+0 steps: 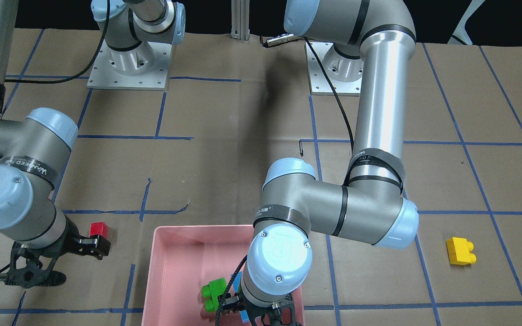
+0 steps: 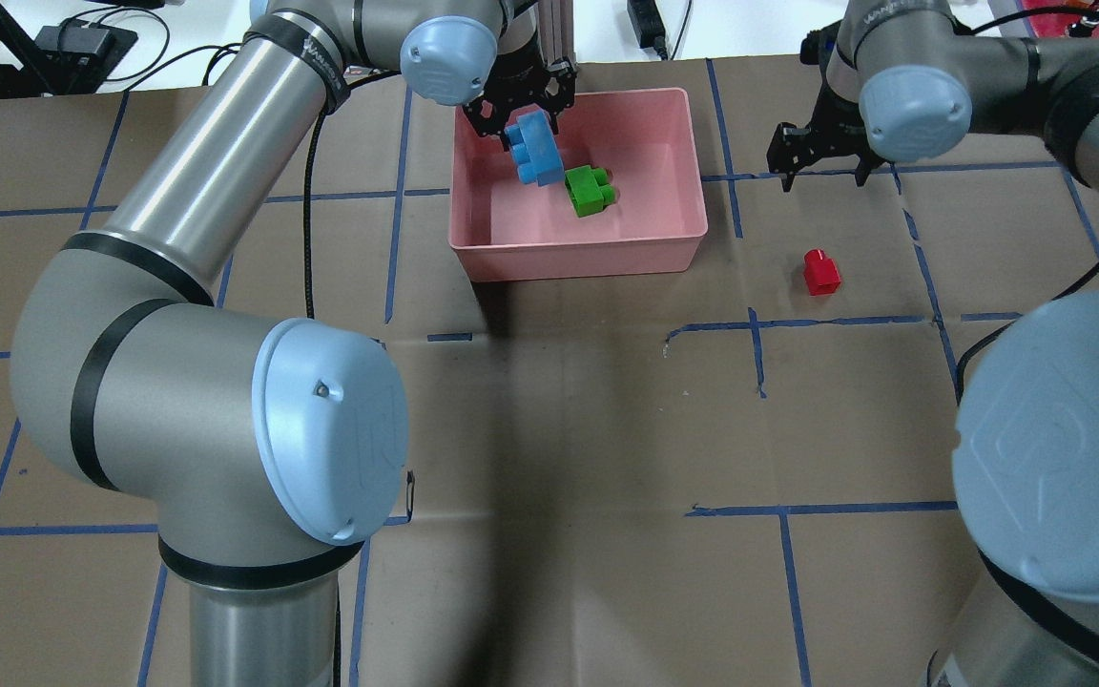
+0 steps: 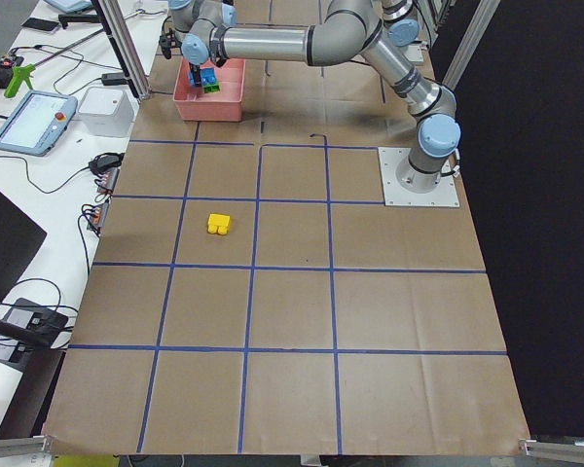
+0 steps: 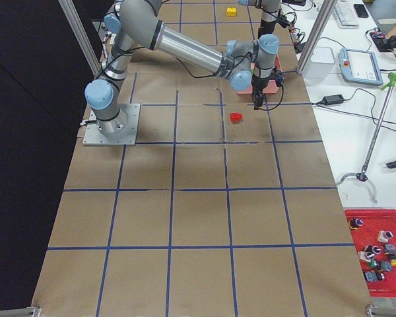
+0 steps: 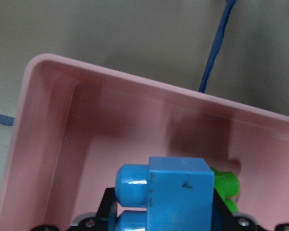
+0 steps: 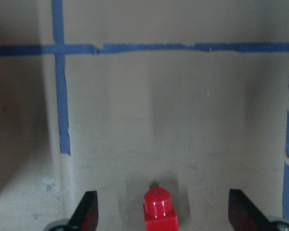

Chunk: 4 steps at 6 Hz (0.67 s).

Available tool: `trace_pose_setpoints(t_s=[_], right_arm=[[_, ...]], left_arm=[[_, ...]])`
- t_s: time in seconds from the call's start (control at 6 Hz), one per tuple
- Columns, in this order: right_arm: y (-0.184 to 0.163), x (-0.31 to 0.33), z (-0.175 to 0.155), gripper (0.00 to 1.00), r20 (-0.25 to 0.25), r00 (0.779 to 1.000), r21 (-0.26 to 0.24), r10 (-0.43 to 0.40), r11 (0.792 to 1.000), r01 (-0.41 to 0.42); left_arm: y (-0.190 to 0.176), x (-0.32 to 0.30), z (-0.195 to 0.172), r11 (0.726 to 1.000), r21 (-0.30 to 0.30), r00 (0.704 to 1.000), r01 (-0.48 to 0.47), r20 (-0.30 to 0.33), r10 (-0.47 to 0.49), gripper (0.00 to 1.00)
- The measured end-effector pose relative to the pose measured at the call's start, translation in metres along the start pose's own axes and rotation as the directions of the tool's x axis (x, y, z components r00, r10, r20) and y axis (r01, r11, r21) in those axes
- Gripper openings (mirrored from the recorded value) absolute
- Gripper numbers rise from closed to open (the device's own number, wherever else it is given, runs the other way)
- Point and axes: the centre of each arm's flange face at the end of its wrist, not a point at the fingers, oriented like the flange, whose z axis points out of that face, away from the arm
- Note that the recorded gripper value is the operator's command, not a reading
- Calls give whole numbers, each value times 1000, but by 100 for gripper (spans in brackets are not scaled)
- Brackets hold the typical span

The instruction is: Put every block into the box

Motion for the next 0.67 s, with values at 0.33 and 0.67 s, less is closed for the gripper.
trace_pose_setpoints(t_s=[0.33, 0.67], right_arm=[[50, -1, 46, 94, 6, 1000, -36, -5, 999, 5], [74, -3, 69, 86, 11, 1000, -38, -1, 999, 2]], left_arm=[[6, -7, -51, 1000, 18, 1000, 3, 0, -3, 99], [-7, -91, -156, 999, 7, 999, -48, 18, 48, 99]])
